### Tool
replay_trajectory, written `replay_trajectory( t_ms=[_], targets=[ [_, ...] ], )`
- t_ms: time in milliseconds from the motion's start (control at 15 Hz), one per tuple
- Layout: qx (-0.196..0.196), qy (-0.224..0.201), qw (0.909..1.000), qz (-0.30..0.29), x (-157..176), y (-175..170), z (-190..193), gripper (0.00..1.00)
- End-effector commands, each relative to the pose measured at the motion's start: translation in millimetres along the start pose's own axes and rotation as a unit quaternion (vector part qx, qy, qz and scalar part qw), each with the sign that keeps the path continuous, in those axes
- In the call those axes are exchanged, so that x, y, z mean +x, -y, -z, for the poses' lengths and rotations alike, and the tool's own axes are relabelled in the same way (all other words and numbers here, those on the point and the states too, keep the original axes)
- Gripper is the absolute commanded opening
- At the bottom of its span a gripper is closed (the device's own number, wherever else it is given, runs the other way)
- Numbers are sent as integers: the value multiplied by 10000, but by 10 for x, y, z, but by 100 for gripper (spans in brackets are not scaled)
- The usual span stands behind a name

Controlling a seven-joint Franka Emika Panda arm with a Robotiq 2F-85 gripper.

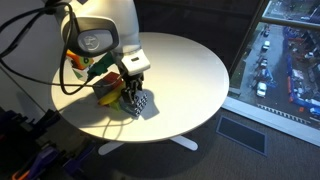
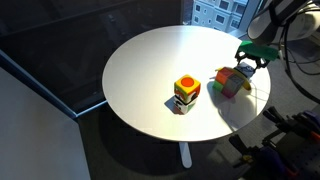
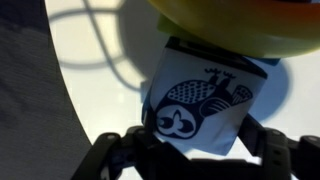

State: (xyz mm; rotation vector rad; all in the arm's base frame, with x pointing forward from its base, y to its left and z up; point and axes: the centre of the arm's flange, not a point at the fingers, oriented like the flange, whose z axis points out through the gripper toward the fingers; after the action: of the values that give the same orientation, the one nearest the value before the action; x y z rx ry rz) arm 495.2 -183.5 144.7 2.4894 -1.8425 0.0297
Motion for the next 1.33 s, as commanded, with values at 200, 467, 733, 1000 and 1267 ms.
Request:
replay_trajectory(
  t_ms=[200,467,733,1000,1267],
  targets=[
    [67,-58,9999,133,-10,34,142,31],
    [96,-93,9993,353,-36,16,327,12],
    [117,-130,9980,606,-33,3,568,5],
    [122,-199,9962,836,-14,-7,842,6],
    [204,-348,9915,1238,-34,39,1138,6]
  ],
)
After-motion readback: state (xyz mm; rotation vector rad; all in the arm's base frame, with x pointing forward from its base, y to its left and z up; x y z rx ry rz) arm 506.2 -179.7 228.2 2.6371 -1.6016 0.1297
